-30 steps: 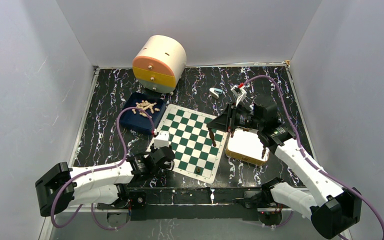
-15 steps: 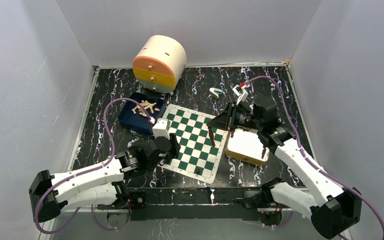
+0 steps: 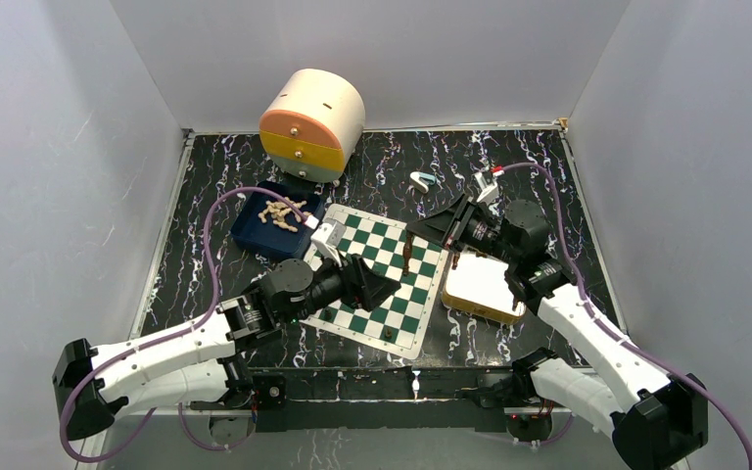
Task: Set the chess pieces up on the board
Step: Pick up the chess piece.
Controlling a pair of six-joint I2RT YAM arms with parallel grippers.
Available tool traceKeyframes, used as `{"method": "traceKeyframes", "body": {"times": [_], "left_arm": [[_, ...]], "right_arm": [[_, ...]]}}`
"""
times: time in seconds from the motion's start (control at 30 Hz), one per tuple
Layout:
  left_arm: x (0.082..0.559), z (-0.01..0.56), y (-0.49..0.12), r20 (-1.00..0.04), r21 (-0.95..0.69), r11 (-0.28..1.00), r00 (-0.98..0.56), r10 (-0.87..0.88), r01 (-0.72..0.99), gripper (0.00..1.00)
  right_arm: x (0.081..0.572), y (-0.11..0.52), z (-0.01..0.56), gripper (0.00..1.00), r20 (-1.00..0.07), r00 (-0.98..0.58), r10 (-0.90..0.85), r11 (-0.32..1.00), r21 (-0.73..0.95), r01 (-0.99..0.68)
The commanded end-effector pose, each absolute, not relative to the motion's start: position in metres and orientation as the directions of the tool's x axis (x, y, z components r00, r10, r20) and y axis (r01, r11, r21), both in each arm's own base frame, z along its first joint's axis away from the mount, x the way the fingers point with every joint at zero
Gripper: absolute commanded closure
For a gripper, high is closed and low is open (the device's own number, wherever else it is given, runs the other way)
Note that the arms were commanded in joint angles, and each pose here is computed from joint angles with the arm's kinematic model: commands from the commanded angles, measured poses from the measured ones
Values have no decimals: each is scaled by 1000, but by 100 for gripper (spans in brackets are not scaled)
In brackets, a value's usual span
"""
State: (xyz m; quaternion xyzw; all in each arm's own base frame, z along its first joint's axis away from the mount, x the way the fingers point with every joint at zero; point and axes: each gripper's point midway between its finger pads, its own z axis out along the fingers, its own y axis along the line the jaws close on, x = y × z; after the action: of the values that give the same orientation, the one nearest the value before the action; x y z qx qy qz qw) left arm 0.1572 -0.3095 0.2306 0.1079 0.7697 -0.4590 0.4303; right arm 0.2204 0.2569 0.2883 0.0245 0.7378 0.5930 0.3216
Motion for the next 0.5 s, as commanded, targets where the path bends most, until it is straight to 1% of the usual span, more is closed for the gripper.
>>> {"method": "traceKeyframes", "body": {"times": [0.0,0.1,0.2,0.33,0.47], "left_arm": [[145,279,-331,-744,-667,367,-591,-312,648,32],[146,287,-335,-734,-679,341,-591,-335,650,29],[150,285,-340,-728,-685,350,-597,-336,639,28],[158,279,-339,-715,-699,373,-594,-369,610,22],[163,282,-338,-700,-713,367,-586,-408,597,21]], "right_arm": [[228,253,329,93,-384,-736,558,160,920,-358],[231,248,336,93,-346,-719,603,120,930,-346],[231,246,347,92,-345,-700,625,86,922,-378],[228,244,354,92,-312,-703,639,33,924,-380],[225,243,356,92,-293,-707,643,9,927,-376]]}}
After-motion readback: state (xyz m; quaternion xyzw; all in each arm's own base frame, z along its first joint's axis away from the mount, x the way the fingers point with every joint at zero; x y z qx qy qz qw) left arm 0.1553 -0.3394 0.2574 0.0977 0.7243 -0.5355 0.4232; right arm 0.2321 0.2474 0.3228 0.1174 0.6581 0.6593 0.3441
